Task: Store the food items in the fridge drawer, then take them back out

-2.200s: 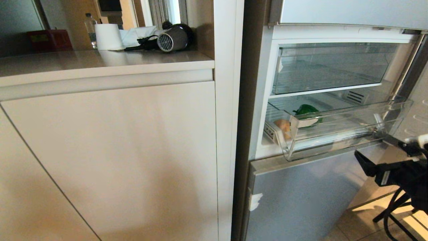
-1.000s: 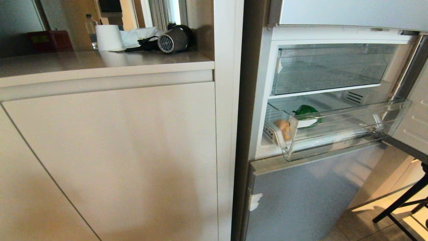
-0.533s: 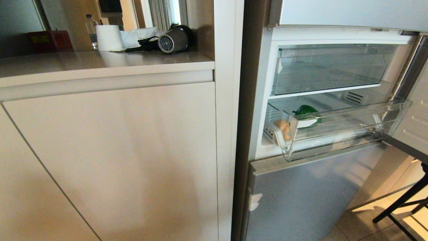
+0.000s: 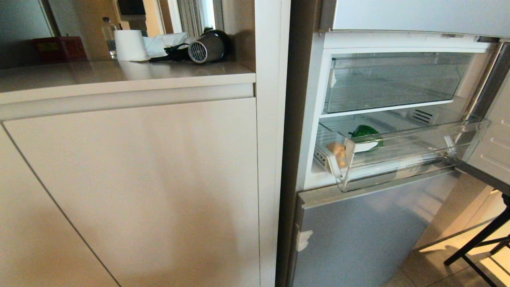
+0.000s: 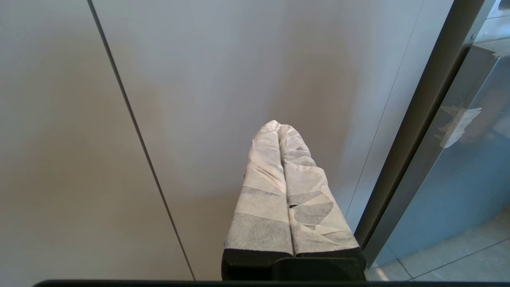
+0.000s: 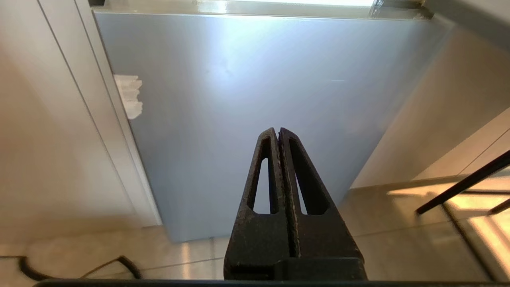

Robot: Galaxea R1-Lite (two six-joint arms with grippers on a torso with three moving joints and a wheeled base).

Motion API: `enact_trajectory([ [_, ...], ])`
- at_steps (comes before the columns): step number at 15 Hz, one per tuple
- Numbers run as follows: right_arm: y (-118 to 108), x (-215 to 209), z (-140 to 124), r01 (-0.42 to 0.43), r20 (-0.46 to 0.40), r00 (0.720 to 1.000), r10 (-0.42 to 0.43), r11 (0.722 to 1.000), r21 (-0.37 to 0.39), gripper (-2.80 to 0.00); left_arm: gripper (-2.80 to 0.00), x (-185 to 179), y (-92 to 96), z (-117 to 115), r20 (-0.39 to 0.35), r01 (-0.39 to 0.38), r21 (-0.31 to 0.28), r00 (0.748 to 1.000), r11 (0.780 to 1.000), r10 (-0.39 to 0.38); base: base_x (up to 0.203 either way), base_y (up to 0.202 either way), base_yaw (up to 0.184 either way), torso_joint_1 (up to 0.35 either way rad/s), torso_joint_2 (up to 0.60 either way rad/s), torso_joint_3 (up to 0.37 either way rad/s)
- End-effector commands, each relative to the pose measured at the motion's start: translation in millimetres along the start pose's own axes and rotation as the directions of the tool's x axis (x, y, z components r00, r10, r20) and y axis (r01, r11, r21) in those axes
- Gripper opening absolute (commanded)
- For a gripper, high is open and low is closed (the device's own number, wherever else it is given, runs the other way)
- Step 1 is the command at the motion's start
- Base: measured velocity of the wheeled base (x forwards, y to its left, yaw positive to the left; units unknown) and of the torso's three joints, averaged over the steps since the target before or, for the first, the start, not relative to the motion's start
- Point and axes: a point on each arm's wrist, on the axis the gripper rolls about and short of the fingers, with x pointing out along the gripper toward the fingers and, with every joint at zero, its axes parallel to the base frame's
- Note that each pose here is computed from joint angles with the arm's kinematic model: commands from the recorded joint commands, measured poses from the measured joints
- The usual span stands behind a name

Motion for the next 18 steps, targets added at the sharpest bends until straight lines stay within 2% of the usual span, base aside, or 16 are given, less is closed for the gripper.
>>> enact_trajectory([
  [1,0.3,-3.1,-1.4,0.004,0.03,1.0,-0.004,1.0,-0.003,-2.8,-2.8,0.6,0.0,-3.0,-0.008,0.0,0.0,1.0,1.0,0.0,0.0,0.0,0.0,0.0,0.0,0.0],
  [12,0.4,-3.2,-1.4,0.001,0.032,0.999,-0.001,1.0,0.004,-2.8,-2.8,0.6,0.0,-3.0,-0.008,0.0,0.0,1.0,1.0,0.0,0.0,0.0,0.0,0.002,0.0,-0.004],
  [18,0.4,-3.2,-1.4,0.001,0.032,0.999,-0.001,1.0,0.004,-2.8,-2.8,0.6,0.0,-3.0,-0.008,0.0,0.0,1.0,1.0,0.0,0.0,0.0,0.0,0.137,-0.42,-0.287],
])
